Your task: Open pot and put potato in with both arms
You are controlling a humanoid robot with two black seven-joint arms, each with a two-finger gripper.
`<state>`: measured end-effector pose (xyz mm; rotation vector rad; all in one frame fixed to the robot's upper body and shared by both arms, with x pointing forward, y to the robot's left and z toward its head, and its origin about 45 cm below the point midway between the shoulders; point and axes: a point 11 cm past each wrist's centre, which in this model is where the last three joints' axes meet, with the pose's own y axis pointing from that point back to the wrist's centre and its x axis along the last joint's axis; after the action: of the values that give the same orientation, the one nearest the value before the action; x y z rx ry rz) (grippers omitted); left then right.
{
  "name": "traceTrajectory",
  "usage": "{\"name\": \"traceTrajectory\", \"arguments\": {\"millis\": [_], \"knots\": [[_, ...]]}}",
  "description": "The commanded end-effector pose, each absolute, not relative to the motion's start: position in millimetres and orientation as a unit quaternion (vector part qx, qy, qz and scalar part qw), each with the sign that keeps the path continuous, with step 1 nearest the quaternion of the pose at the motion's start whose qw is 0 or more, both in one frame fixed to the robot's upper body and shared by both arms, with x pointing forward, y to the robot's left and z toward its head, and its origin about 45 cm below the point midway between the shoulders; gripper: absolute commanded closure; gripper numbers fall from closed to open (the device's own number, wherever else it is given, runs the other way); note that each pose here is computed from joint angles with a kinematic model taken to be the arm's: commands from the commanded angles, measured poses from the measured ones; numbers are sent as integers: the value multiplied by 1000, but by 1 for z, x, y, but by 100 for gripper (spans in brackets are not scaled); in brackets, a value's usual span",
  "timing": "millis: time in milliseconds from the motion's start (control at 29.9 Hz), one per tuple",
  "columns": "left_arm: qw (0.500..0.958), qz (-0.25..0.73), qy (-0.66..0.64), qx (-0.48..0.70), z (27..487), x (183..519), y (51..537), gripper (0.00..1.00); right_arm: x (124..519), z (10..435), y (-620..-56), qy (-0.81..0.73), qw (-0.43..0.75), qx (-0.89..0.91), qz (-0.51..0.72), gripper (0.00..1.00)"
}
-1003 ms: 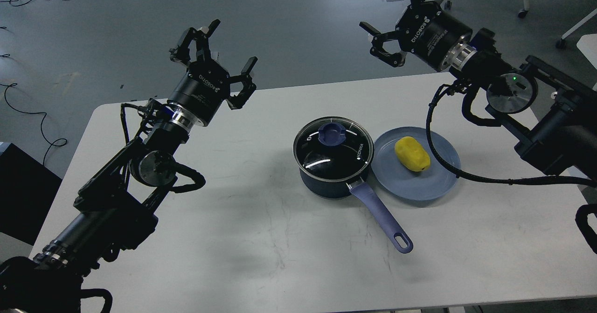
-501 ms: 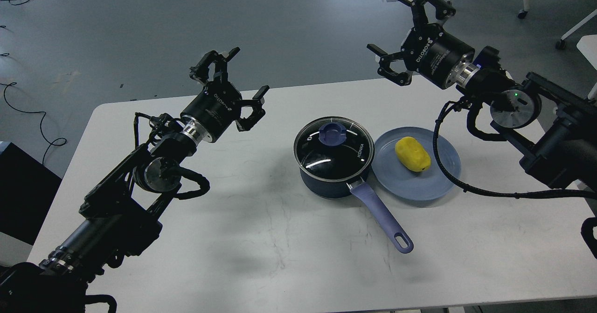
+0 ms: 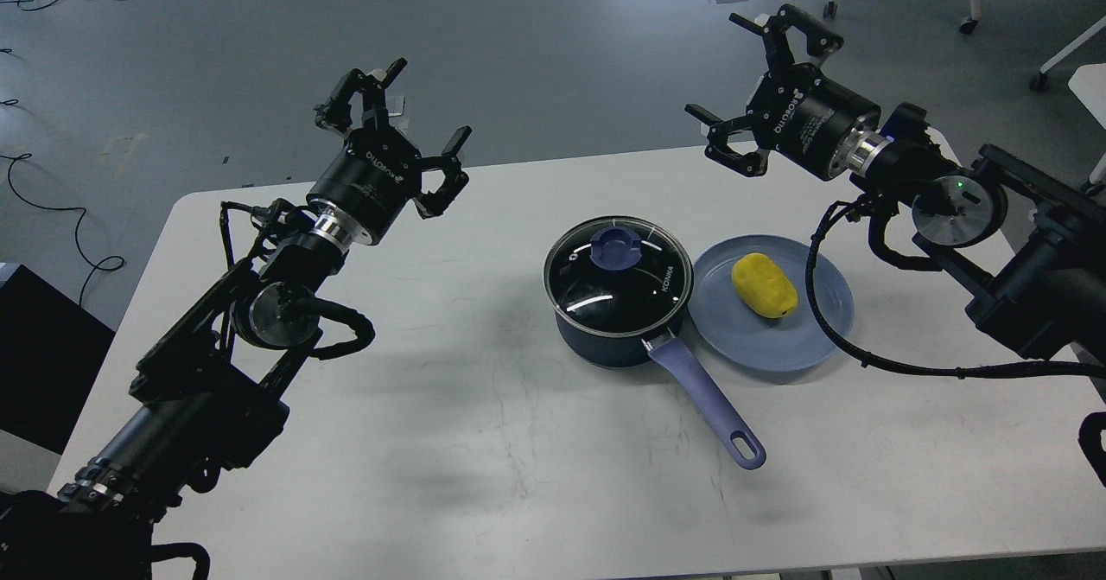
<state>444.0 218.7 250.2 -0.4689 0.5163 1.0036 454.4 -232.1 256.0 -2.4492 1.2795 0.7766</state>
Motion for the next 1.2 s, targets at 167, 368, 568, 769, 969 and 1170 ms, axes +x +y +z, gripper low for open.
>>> {"name": "traceTrajectory", "arguments": {"millis": [167, 368, 568, 769, 969, 1170], "knots": [[819, 467, 237, -235, 258, 445, 222, 2, 455, 257, -234, 444, 141, -843, 269, 0], [838, 460, 217, -199, 252, 441, 212, 2, 455, 256, -237, 447, 140, -842, 269, 0], [874, 478, -70, -47, 283, 436, 194, 2, 457, 262, -265, 471, 145, -830, 260, 0], [832, 356, -416, 83, 329, 409, 152, 2, 459, 256, -297, 507, 165, -804, 264, 0], [819, 246, -505, 115, 321, 392, 95, 2, 459, 250, -338, 551, 167, -775, 260, 0], [733, 140, -628, 221, 265, 395, 76, 2, 455, 238, -349, 567, 163, -762, 266, 0]]}}
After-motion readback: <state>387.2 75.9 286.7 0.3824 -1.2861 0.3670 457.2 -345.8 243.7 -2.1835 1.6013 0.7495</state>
